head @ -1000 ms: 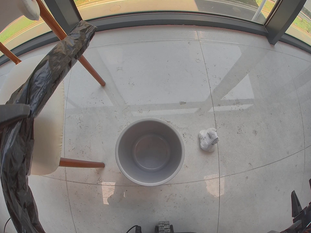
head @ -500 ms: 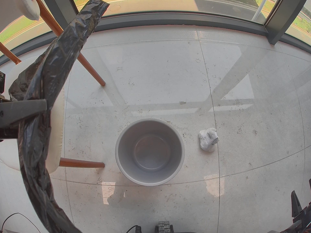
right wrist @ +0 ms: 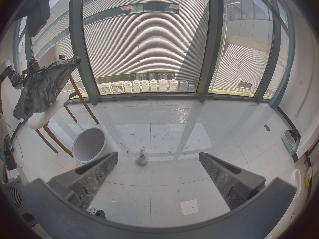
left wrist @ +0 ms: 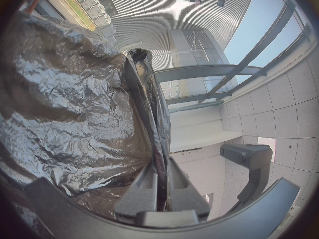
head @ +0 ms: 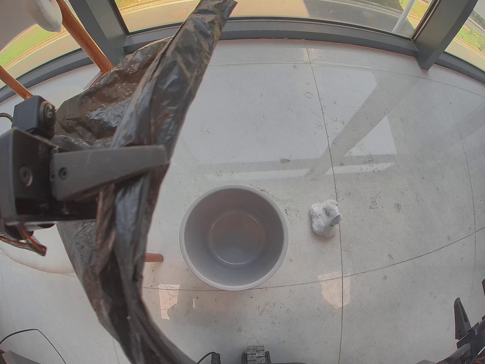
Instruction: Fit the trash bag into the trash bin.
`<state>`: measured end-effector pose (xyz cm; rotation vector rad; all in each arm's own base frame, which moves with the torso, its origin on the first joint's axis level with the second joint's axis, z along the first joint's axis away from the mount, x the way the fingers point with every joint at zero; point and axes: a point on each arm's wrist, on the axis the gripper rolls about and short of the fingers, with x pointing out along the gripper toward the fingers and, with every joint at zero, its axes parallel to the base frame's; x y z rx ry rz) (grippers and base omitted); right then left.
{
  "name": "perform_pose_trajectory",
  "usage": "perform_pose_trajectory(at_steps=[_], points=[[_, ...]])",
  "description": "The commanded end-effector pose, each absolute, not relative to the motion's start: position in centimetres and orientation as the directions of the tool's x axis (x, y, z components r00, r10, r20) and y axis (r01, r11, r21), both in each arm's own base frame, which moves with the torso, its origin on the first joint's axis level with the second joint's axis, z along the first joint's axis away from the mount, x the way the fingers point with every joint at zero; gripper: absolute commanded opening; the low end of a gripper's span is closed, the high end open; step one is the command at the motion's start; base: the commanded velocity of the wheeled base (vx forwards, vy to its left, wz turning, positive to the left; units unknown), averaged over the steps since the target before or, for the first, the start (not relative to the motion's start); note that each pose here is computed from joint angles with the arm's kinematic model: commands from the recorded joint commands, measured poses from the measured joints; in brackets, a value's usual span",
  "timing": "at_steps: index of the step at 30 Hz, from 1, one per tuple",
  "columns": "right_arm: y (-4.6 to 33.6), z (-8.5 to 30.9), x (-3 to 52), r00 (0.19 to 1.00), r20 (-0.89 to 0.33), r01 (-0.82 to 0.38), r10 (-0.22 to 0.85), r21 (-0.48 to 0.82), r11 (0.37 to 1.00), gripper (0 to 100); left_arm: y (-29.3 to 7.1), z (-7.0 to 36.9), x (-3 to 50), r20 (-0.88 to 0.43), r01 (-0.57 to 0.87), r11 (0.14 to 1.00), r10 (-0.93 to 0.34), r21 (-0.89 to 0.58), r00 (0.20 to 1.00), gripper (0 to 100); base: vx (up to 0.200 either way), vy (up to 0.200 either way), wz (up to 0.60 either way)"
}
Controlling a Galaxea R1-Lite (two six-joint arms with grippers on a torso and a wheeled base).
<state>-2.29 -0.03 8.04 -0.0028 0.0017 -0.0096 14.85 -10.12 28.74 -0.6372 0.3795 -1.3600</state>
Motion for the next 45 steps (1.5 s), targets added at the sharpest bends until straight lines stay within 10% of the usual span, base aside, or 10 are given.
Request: perform_pose_trajectory(at_steps=[1, 26, 45], points=[[0.0, 7.5, -2.3, 1.0, -0.003, 0.011, -0.011, -0.003, 1.0, 100, -14.0, 27.7, 15.5, 0.105, 0.745, 0.036, -0.984, -0.666, 0.142, 0, 0.0, 0.0, 0.0], [0.0, 7.5, -2.3, 1.0, -0.002, 0.011, -0.011, -0.003, 1.0, 100, -19.3, 27.2, 14.9, 0.132, 0.592, -0.14, -0.99, -0.794, -0.057, 0, 0.0, 0.0, 0.0], [0.0, 7.5, -2.3, 1.0, -0.003, 0.011, -0.011, -0.003, 1.0, 100, -17.8, 23.5, 18.2, 0.031, 0.653, -0.062, -0.998, -0.755, -0.059, 0, 0.0, 0.0, 0.0]])
